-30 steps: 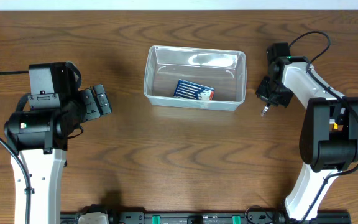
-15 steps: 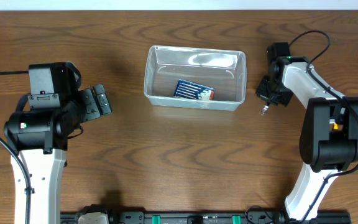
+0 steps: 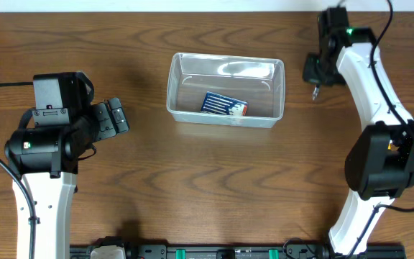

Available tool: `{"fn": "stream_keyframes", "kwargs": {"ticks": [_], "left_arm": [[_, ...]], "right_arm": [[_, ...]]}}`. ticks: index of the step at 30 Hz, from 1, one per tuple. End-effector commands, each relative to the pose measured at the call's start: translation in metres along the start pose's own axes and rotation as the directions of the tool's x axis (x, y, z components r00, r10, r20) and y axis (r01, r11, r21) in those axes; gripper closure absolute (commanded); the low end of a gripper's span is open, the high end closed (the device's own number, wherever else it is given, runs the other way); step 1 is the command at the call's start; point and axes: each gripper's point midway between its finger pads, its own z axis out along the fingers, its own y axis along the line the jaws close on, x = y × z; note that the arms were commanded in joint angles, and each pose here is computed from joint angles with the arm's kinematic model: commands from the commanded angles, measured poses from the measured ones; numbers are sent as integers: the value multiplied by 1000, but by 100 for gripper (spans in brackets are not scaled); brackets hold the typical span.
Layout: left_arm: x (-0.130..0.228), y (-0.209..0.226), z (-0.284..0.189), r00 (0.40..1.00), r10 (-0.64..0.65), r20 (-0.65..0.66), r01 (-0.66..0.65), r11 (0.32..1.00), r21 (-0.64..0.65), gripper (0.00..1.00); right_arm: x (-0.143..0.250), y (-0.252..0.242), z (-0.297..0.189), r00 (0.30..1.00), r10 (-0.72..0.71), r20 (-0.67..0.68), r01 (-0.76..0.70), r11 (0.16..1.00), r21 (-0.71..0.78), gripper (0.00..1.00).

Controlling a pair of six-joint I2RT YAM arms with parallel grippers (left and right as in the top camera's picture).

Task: Pack container
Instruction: 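Carry the wrench into the container and release it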

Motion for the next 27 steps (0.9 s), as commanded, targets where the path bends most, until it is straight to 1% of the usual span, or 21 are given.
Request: {"fn": "stream_keyframes", "kwargs": {"ticks": [1, 2, 4, 5, 7, 9, 10, 11, 12, 15, 16, 18, 21, 27], "left_arm": [[-5, 2, -8, 1000, 3, 29, -2, 1000, -6, 2], [-5, 2, -8, 1000, 3, 30, -2, 1000, -7, 2], [-5, 2, -8, 1000, 3, 30, -2, 1000, -7, 1], [-5, 2, -8, 1000, 3, 29, -2, 1000, -6, 2], [-5, 2, -8, 1000, 3, 29, -2, 1000, -6, 2], [-5, 2, -8, 1000, 3, 29, -2, 1000, -6, 2], [-5, 2, -8, 1000, 3, 30, -2, 1000, -7, 2], [-5, 2, -8, 1000, 2, 29, -2, 1000, -6, 2], [-5, 2, -8, 1000, 2, 29, -2, 1000, -6, 2], [-5, 2, -8, 1000, 3, 30, -2, 1000, -7, 2], [-5, 2, -8, 1000, 3, 30, -2, 1000, -7, 2], [-5, 2, -8, 1000, 3, 30, -2, 1000, -7, 2], [-5, 2, -8, 1000, 3, 29, -2, 1000, -6, 2], [-5, 2, -8, 1000, 3, 30, -2, 1000, -7, 2]], "right_arm": [[-27, 30, -69, 943, -286, 171, 295, 955, -27, 99], [-30, 42, -83, 904, -375, 205, 389, 921, -29, 99], [-32, 60, -103, 833, -492, 252, 511, 859, -11, 99], [-29, 75, -112, 765, -582, 276, 607, 795, -6, 99], [-17, 105, -122, 582, -752, 311, 789, 615, 10, 99], [-1, 132, -125, 389, -861, 327, 907, 421, 27, 99], [6, 140, -123, 328, -885, 330, 934, 356, 27, 99], [14, 152, -120, 244, -910, 336, 963, 268, 27, 99], [20, 160, -117, 186, -923, 337, 978, 207, 26, 99], [38, 178, -97, 48, -939, 341, 999, 49, -6, 99], [45, 184, -88, 21, -938, 346, 999, 10, -33, 99], [55, 191, -69, 11, -936, 352, 995, -23, -93, 99], [70, 196, -36, 22, -945, 326, 982, -41, -186, 99], [100, 192, 28, 26, -976, 217, 941, -50, -335, 99]]}}
